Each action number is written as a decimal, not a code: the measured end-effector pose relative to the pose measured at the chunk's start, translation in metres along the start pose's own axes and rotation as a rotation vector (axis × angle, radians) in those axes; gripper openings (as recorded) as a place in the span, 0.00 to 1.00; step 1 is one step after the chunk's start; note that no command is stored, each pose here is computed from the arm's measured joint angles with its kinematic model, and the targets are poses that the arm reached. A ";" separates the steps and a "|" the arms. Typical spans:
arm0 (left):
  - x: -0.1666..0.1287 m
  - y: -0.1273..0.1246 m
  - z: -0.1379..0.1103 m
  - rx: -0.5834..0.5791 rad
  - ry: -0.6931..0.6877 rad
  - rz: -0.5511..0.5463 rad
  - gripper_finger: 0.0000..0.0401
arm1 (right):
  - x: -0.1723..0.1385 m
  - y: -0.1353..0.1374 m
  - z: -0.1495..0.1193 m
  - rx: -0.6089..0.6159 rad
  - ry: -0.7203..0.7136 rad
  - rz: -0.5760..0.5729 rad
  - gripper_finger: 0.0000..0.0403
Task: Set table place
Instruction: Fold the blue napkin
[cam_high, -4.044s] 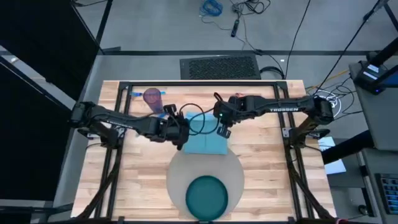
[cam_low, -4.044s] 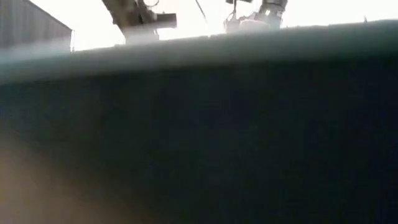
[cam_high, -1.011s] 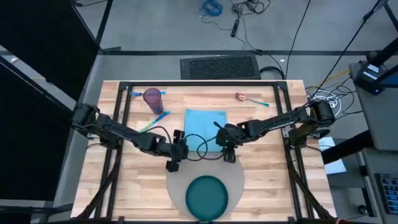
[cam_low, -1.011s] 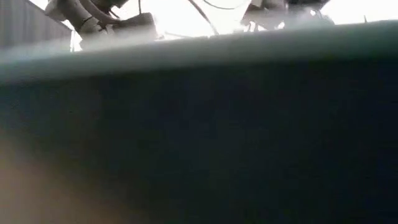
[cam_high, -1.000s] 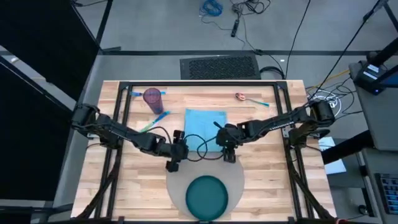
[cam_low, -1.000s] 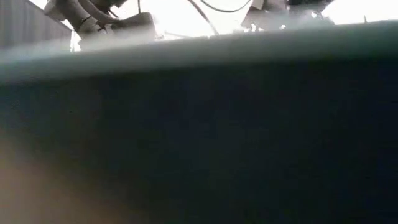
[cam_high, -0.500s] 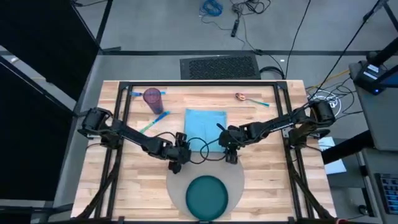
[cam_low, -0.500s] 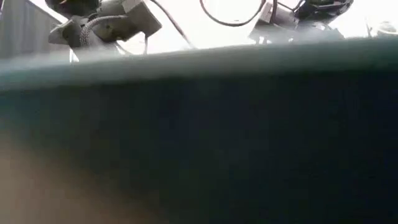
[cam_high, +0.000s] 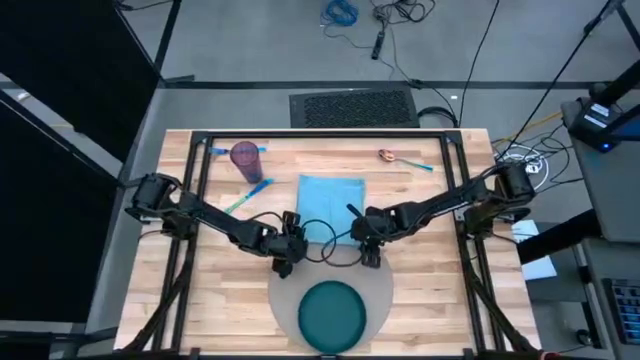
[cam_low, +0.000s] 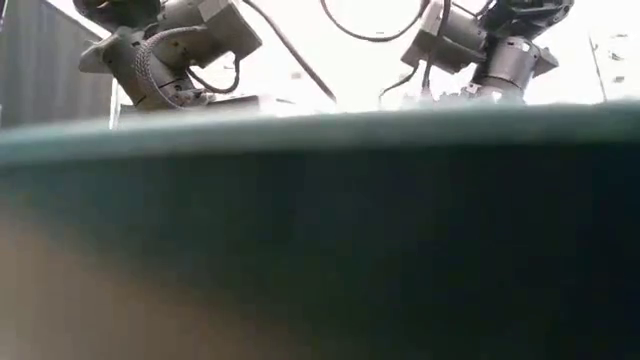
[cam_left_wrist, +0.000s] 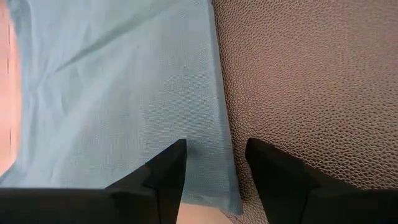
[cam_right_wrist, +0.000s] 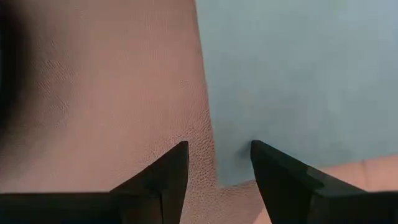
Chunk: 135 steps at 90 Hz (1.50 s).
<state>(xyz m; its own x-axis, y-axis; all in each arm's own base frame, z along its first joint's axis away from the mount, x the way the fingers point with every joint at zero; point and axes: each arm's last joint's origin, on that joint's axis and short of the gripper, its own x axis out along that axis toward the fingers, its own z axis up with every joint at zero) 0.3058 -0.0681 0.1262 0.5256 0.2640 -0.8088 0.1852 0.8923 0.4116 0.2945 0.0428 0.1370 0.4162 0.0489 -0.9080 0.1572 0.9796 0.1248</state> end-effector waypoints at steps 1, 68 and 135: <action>0.000 0.000 0.000 -0.001 0.000 0.000 0.40 | 0.001 0.000 0.000 -0.001 0.001 -0.002 0.40; 0.001 0.001 0.000 -0.052 0.003 -0.002 0.05 | 0.012 0.005 -0.003 -0.005 -0.001 -0.076 0.20; -0.073 0.047 0.034 -0.036 -0.019 0.344 0.00 | -0.093 0.007 0.043 -0.107 -0.010 -0.343 0.00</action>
<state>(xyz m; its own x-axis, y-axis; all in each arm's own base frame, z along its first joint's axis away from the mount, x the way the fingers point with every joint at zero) 0.3047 -0.0582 0.2189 0.5673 0.5454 -0.6170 -0.0352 0.7646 0.6435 0.2959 0.0369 0.2395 0.3640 -0.2879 -0.8858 0.1951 0.9535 -0.2297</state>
